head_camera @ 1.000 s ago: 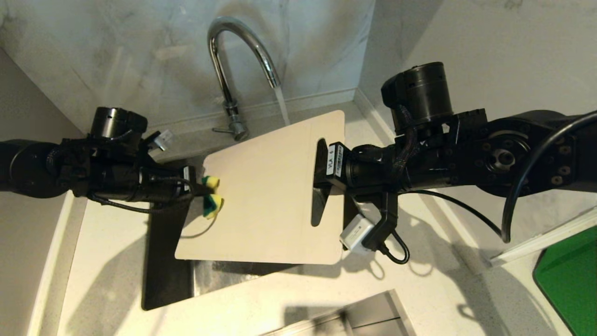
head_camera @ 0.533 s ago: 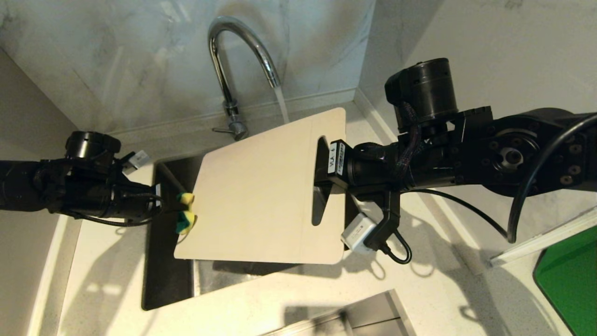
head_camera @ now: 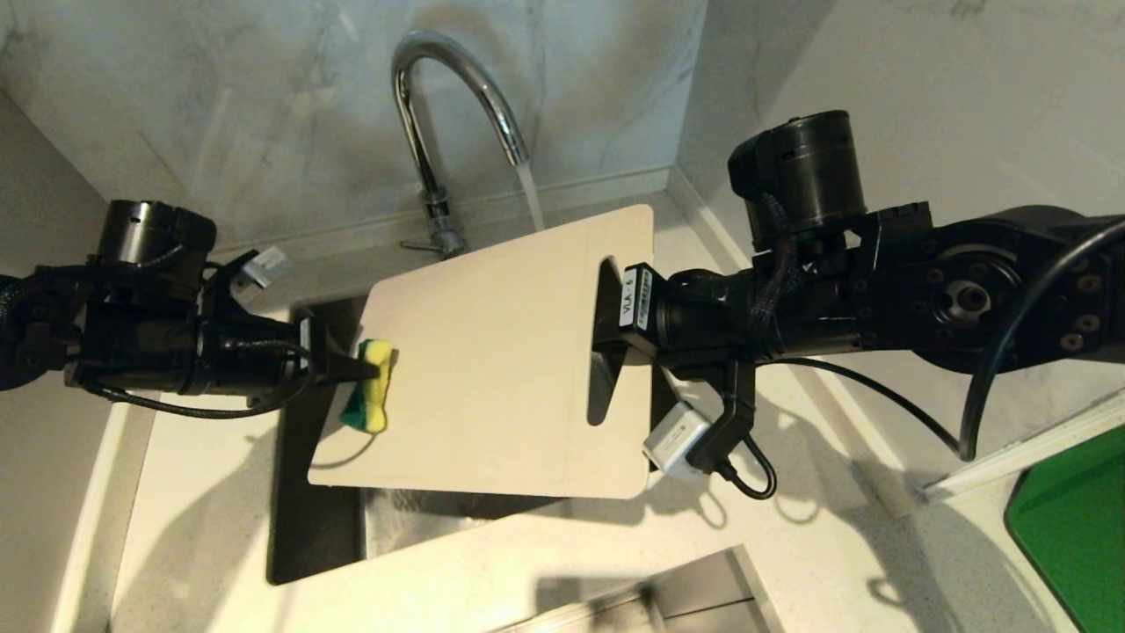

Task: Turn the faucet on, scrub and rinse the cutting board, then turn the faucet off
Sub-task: Scrub the cutting board underwater

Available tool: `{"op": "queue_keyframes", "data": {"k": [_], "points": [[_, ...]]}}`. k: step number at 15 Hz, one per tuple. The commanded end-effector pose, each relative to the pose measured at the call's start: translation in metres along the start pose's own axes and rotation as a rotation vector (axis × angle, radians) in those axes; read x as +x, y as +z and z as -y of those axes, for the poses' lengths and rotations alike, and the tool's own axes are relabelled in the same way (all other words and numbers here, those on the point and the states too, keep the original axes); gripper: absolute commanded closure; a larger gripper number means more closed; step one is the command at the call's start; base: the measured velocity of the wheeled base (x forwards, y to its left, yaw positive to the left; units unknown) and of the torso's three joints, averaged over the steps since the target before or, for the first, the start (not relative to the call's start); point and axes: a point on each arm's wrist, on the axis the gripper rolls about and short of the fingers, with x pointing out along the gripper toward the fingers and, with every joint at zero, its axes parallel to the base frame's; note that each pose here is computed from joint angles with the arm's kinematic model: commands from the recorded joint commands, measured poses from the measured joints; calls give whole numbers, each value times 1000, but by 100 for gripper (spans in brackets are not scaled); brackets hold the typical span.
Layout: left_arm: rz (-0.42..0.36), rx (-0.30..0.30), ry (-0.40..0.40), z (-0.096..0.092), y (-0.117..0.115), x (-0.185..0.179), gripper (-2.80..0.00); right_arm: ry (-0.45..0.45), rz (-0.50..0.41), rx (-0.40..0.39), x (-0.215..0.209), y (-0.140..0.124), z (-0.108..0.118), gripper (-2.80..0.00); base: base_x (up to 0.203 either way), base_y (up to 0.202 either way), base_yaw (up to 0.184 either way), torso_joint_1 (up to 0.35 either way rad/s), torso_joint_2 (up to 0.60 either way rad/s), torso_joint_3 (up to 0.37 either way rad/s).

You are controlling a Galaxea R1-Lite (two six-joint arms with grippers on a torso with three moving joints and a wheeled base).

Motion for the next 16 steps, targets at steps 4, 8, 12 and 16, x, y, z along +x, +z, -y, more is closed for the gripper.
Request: {"op": "queue_keyframes", "data": {"k": [4, 8, 12, 16], "points": [[-78, 45, -176, 99, -38, -16, 0, -6, -7, 0, 3, 1, -3, 0, 0, 0, 0, 0, 0, 0], [-110, 23, -126, 90, -47, -11, 0, 1, -12, 5, 1, 0, -6, 0, 0, 0, 0, 0, 0, 0], [-124, -7, -20, 50, -49, -3, 0, 5, -8, 7, 1, 1, -7, 0, 0, 0, 0, 0, 0, 0], [-105, -40, 21, 4, -54, 1, 0, -8, -25, 13, 2, 0, -6, 0, 0, 0, 0, 0, 0, 0]]}}
